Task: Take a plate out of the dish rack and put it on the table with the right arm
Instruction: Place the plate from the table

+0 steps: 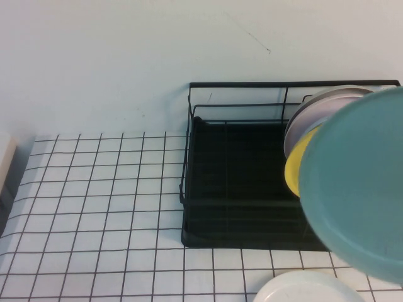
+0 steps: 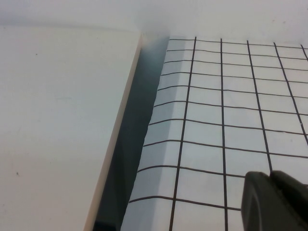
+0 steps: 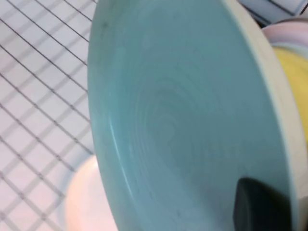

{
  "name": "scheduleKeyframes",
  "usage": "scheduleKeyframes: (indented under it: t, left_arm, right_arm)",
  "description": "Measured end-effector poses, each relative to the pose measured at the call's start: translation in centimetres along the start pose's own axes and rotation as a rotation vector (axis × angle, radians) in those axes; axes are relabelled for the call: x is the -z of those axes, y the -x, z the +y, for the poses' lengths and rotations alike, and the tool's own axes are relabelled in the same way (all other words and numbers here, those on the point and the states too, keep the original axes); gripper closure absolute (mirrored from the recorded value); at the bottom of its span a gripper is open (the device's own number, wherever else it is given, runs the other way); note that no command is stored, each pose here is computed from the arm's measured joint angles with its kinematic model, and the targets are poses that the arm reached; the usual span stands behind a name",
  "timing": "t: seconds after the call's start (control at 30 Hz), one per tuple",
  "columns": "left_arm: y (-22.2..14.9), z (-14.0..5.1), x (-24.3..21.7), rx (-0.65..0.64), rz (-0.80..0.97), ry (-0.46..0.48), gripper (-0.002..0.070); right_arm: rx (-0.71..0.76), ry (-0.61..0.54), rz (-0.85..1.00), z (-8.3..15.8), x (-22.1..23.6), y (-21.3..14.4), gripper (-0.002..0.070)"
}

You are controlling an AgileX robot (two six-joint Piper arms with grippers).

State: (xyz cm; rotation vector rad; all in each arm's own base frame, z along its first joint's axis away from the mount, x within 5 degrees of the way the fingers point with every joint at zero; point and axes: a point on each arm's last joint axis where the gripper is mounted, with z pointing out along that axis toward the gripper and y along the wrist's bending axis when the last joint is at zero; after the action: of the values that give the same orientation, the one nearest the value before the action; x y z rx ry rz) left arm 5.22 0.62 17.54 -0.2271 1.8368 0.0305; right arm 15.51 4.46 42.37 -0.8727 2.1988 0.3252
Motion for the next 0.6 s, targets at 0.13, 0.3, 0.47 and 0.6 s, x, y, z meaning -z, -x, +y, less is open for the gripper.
scheduleKeyframes:
  t: [0.13,0.3,0.47,0.6]
  left_arm:
    - [0.0,0.0,0.0,0.0,0.0,0.0,0.0678]
    - [0.0,0.0,0.0,0.0,0.0,0.0,0.0678]
    - [0.0,0.0,0.0,0.0,0.0,0.0,0.0678]
    - [0.0,0.0,0.0,0.0,0.0,0.0,0.0678]
  right_arm:
    - [-0.138,0.105,0.011,2.3,-1.1,-3.3,0.0577]
    - [-0.309,0.231,0.125,3.1,-7.0,-9.1,0.0577]
    - [-0.463,0.208,0.167,2.6,-12.4,-13.9,0.0578]
    - [-0.479,0.225,0.159,2.1,-14.6,-14.8,0.0578]
